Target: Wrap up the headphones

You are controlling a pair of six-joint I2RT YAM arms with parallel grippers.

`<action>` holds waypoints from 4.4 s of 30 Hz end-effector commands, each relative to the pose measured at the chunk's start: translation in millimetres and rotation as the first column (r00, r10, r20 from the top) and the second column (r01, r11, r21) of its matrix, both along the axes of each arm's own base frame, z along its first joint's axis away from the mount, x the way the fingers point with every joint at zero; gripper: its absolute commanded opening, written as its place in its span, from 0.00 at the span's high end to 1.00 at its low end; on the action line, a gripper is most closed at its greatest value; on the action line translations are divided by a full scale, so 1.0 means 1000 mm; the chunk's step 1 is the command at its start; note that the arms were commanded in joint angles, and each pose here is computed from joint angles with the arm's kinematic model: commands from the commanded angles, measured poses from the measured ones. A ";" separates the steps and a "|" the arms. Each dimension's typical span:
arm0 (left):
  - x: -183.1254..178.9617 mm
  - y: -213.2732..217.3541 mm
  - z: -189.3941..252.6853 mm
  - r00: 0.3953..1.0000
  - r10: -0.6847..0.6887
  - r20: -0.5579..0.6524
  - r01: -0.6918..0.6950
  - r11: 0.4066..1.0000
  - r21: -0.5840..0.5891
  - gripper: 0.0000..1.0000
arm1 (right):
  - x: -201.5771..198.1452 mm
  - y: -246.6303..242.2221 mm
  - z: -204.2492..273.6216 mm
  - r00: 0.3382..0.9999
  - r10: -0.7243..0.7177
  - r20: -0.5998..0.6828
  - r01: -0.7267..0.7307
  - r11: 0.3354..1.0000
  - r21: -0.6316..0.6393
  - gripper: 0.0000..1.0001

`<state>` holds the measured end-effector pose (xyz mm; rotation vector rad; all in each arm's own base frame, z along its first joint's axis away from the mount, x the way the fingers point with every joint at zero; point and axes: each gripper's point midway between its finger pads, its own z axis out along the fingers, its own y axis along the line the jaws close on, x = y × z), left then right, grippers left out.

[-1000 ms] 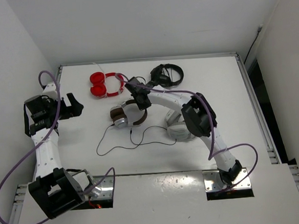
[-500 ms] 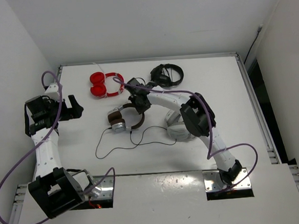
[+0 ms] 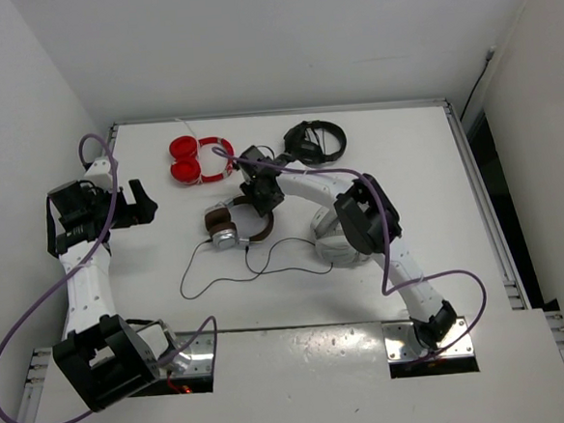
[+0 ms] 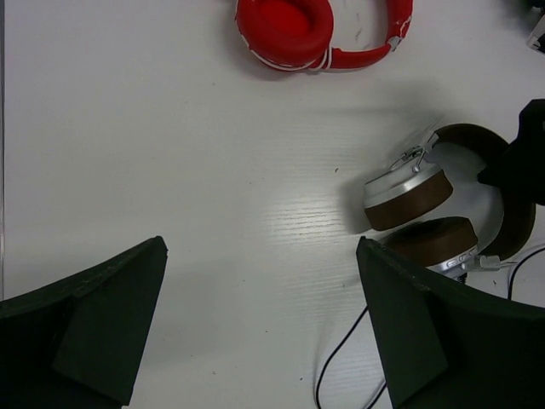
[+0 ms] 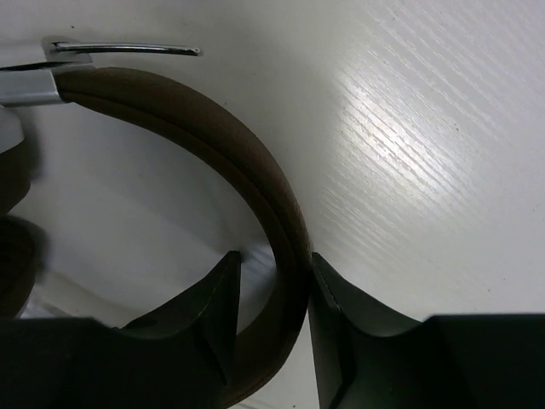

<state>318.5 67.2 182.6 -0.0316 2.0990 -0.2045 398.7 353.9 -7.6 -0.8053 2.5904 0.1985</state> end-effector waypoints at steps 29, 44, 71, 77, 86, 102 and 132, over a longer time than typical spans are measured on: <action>-0.034 -0.068 0.001 0.926 -0.361 0.110 0.362 0.932 0.007 0.00 | 0.071 -0.069 0.311 0.942 -0.250 0.225 0.037 0.740 0.672 1.00; -0.048 -0.185 0.002 0.841 -0.489 0.230 0.540 0.766 -0.348 0.03 | 0.070 -0.124 0.416 0.855 -0.506 0.113 0.167 0.475 0.864 1.00; -0.005 -0.281 0.002 0.796 -0.431 0.425 0.553 0.803 -0.223 0.30 | 0.046 -0.106 0.422 0.851 -0.497 0.168 0.117 0.492 0.863 1.00; 0.009 -0.276 0.004 0.830 -0.362 0.424 0.481 0.849 -0.218 0.40 | 0.050 -0.099 0.420 0.856 -0.494 0.151 0.124 0.480 0.868 1.00; 0.008 -0.285 0.003 0.821 -0.416 0.392 0.521 0.827 -0.213 0.95 | 0.063 -0.110 0.408 0.823 -0.551 0.139 0.185 0.490 0.852 1.00; -0.060 -0.255 0.057 0.531 -0.819 0.216 0.749 0.573 0.333 1.00 | 0.094 -0.183 0.321 0.566 -0.560 0.605 0.394 0.829 0.398 1.00; -0.008 -0.198 0.169 0.353 -0.935 0.033 0.228 0.120 0.966 1.00 | 0.029 -0.109 0.246 0.678 0.245 0.693 -0.348 0.937 0.008 1.00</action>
